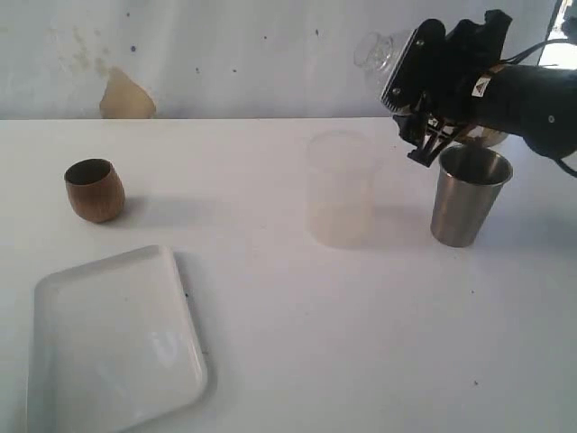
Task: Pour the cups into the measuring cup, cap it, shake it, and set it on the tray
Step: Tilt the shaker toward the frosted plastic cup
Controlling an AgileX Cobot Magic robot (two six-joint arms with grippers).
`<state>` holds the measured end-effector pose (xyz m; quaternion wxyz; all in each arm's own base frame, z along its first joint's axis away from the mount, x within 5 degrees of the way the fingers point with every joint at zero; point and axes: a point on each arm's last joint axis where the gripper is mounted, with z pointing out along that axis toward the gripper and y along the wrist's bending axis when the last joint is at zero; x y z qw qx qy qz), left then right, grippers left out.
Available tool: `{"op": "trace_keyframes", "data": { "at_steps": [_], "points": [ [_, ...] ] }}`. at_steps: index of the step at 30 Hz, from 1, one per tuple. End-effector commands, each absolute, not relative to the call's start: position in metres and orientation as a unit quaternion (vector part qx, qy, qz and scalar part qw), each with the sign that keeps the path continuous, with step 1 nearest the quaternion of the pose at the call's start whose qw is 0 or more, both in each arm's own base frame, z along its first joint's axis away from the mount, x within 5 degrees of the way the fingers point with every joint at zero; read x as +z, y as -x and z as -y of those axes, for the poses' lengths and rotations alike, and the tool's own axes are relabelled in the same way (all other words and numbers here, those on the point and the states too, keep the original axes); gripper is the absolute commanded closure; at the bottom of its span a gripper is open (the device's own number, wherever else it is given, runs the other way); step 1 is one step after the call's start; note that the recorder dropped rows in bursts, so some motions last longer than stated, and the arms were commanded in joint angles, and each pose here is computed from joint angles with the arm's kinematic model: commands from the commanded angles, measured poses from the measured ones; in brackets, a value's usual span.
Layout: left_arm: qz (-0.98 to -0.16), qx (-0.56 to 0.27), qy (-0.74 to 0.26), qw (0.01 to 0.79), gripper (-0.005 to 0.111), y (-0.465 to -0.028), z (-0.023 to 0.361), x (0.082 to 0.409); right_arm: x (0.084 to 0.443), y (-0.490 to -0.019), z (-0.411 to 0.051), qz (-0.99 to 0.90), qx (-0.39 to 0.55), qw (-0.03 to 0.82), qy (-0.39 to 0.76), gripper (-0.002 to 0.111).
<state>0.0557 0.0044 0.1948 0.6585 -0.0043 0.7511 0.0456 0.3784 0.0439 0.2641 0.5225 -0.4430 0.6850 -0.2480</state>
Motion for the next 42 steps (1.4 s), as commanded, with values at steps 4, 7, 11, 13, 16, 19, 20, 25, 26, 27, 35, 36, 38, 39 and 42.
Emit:
{"op": "trace_keyframes", "data": {
  "at_steps": [4, 7, 11, 13, 16, 19, 20, 25, 26, 27, 35, 36, 38, 39, 42],
  "points": [
    [-0.749, 0.046, 0.005, 0.661, 0.106, -0.056, -0.005, 0.194, 0.286, -0.382, -0.042, -0.622, -0.306, 0.557, 0.458, 0.108],
    [-0.749, 0.046, 0.005, 0.661, 0.106, -0.056, -0.005, 0.194, 0.286, -0.383, -0.037, -0.625, -0.310, 0.554, 0.455, 0.108],
    [-0.749, 0.046, 0.005, 0.661, 0.106, -0.056, -0.005, 0.194, 0.283, -0.383, -0.024, -0.638, -0.316, 0.538, 0.451, 0.108],
    [-0.749, 0.046, 0.005, 0.661, 0.106, -0.056, -0.005, 0.194, 0.281, -0.383, -0.018, -0.644, -0.321, 0.526, 0.454, 0.108],
    [-0.749, 0.046, 0.005, 0.661, 0.106, -0.056, -0.005, 0.194, 0.281, -0.383, -0.013, -0.643, -0.329, 0.519, 0.458, 0.108],
    [-0.749, 0.046, 0.005, 0.661, 0.106, -0.056, -0.005, 0.194, 0.281, -0.383, -0.013, -0.629, -0.343, 0.512, 0.474, 0.108],
    [-0.749, 0.046, 0.005, 0.661, 0.106, -0.056, -0.005, 0.194, 0.282, -0.383, -0.013, -0.620, -0.353, 0.508, 0.484, 0.108],
    [-0.749, 0.046, 0.005, 0.661, 0.106, -0.056, -0.005, 0.194, 0.282, -0.383, -0.013, -0.607, -0.366, 0.502, 0.497, 0.108],
    [-0.749, 0.046, 0.005, 0.661, 0.106, -0.056, -0.005, 0.194, 0.282, -0.384, -0.014, -0.605, -0.368, 0.500, 0.499, 0.108],
    [-0.749, 0.046, 0.005, 0.661, 0.106, -0.056, -0.005, 0.194, 0.282, -0.384, -0.014, -0.604, -0.369, 0.499, 0.501, 0.108],
    [-0.749, 0.046, 0.005, 0.661, 0.106, -0.056, -0.005, 0.194, 0.282, -0.385, -0.014, -0.582, -0.388, 0.495, 0.516, 0.108],
    [-0.749, 0.046, 0.005, 0.661, 0.106, -0.056, -0.005, 0.194, 0.282, -0.386, -0.014, -0.577, -0.392, 0.493, 0.519, 0.108],
    [-0.749, 0.046, 0.005, 0.661, 0.106, -0.056, -0.005, 0.194, 0.283, -0.386, -0.014, -0.572, -0.397, 0.496, 0.519, 0.108],
    [-0.749, 0.046, 0.005, 0.661, 0.106, -0.056, -0.005, 0.194, 0.283, -0.386, -0.014, -0.570, -0.398, 0.498, 0.518, 0.108],
    [-0.749, 0.046, 0.005, 0.661, 0.106, -0.056, -0.005, 0.194, 0.280, -0.388, -0.014, -0.557, -0.410, 0.488, 0.532, 0.108]
  ]
}}
